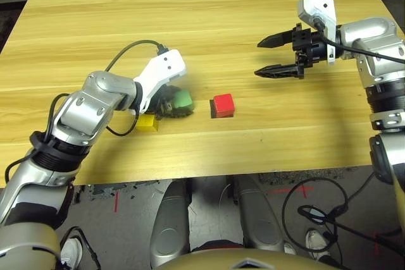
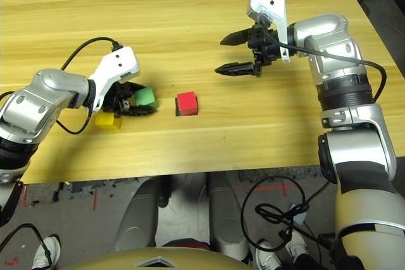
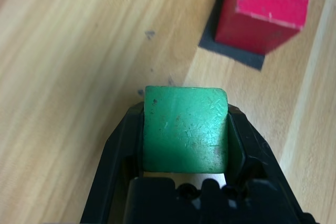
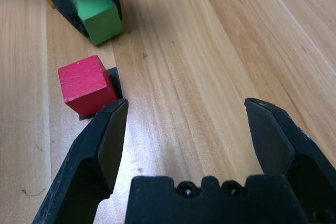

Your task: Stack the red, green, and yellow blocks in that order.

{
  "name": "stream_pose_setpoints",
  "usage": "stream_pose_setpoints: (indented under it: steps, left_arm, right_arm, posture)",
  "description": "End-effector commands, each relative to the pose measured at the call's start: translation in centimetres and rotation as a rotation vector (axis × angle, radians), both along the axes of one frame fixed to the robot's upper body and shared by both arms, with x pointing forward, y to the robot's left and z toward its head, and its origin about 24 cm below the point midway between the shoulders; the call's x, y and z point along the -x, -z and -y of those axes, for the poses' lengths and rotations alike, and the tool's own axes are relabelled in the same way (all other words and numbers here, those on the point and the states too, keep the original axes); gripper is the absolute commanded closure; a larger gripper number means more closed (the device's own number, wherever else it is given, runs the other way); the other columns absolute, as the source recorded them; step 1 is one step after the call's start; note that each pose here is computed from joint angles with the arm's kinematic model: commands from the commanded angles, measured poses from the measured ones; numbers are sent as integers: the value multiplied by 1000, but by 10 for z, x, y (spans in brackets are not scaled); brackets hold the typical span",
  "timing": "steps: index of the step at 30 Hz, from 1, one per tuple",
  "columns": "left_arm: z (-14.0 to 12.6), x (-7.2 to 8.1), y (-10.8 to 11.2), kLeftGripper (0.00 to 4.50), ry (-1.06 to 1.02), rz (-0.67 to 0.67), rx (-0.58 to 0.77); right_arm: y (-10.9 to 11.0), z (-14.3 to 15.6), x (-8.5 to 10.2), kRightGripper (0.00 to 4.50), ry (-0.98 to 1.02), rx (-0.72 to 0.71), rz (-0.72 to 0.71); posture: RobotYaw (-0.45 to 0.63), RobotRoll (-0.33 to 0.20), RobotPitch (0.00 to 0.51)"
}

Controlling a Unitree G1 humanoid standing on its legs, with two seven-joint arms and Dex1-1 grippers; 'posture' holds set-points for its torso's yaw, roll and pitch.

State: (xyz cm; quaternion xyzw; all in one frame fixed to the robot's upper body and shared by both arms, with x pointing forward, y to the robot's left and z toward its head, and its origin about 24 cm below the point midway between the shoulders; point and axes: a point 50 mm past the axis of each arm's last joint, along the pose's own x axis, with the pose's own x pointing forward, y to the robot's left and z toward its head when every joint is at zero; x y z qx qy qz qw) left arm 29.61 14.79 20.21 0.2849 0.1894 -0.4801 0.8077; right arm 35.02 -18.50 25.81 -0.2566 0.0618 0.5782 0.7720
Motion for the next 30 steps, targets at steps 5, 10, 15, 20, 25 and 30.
stream_pose_setpoints:
  steps: [5, 10, 15, 20, 25, 30]
  left_arm:
    - [-4, -1, -56, 2403, 13, 111, -60]
    - [17, 7, -73, 2403, 51, 78, -63]
    - [40, 13, -76, 2403, 96, 12, -55]
    - [56, 14, -74, 2403, 140, -5, -43]
    - [68, 16, -66, 2403, 182, -38, -36]
    - [74, 19, -61, 2403, 202, -55, -38]
  right_arm:
    - [7, 6, 2, 0, 18, -10, -14]
    - [18, 8, 6, 0, 19, -2, -42]
    - [26, 7, 11, 0, 19, -2, -64]
    - [29, 7, 15, 0, 23, -5, -70]
    - [33, 8, 21, 0, 33, -9, -89]
    - [34, 9, 23, 0, 41, -9, -93]
  posture:
    - [192, 1, 289]
    - [192, 20, 288]
    - [175, 29, 293]
    - [149, 30, 304]
    - [127, 26, 315]
    - [114, 21, 320]
